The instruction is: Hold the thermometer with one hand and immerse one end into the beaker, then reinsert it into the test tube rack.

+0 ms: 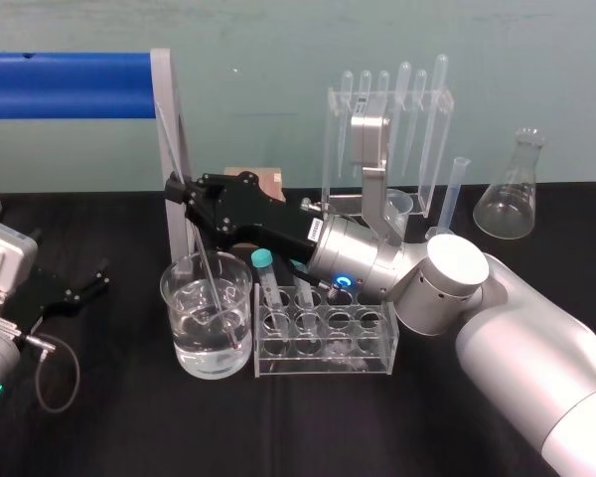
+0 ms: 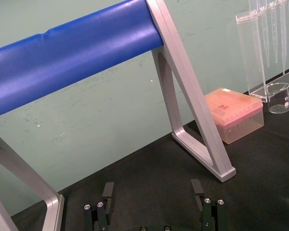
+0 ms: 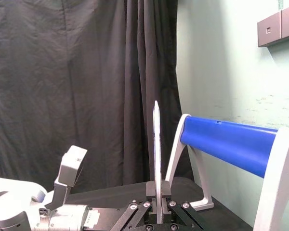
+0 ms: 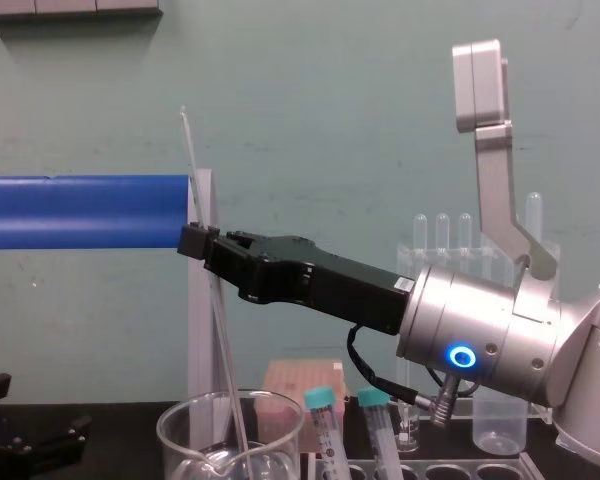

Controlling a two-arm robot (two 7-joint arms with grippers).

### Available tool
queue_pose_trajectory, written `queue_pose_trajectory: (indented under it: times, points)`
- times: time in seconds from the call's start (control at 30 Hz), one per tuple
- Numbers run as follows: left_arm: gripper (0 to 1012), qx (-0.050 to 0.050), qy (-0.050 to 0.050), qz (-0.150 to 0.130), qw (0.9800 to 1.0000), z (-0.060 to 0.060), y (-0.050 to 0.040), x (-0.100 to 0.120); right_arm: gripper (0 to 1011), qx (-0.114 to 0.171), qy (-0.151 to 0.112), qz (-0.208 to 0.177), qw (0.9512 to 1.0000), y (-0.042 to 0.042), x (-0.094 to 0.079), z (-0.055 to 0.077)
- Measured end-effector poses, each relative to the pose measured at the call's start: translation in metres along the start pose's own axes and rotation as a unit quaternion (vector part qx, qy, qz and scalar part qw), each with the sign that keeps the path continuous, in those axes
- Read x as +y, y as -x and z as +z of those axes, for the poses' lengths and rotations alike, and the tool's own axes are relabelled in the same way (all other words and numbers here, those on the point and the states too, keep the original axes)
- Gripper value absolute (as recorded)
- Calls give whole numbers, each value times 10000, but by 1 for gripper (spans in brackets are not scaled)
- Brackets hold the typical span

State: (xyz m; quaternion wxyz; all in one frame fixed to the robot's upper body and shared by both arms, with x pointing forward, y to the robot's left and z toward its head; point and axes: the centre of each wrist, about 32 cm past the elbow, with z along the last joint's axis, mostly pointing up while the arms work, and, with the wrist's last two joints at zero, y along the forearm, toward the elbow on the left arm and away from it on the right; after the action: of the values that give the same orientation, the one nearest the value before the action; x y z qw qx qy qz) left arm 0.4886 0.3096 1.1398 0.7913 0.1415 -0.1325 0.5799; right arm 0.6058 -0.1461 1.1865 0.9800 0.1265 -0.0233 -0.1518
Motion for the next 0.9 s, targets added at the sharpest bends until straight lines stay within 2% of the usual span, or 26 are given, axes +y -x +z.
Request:
queue_pose_trajectory:
  times: [0.9]
  points:
    - [1008,0,0,0,10000,0,0,0,56,27,45,13,10000,21,16,-25]
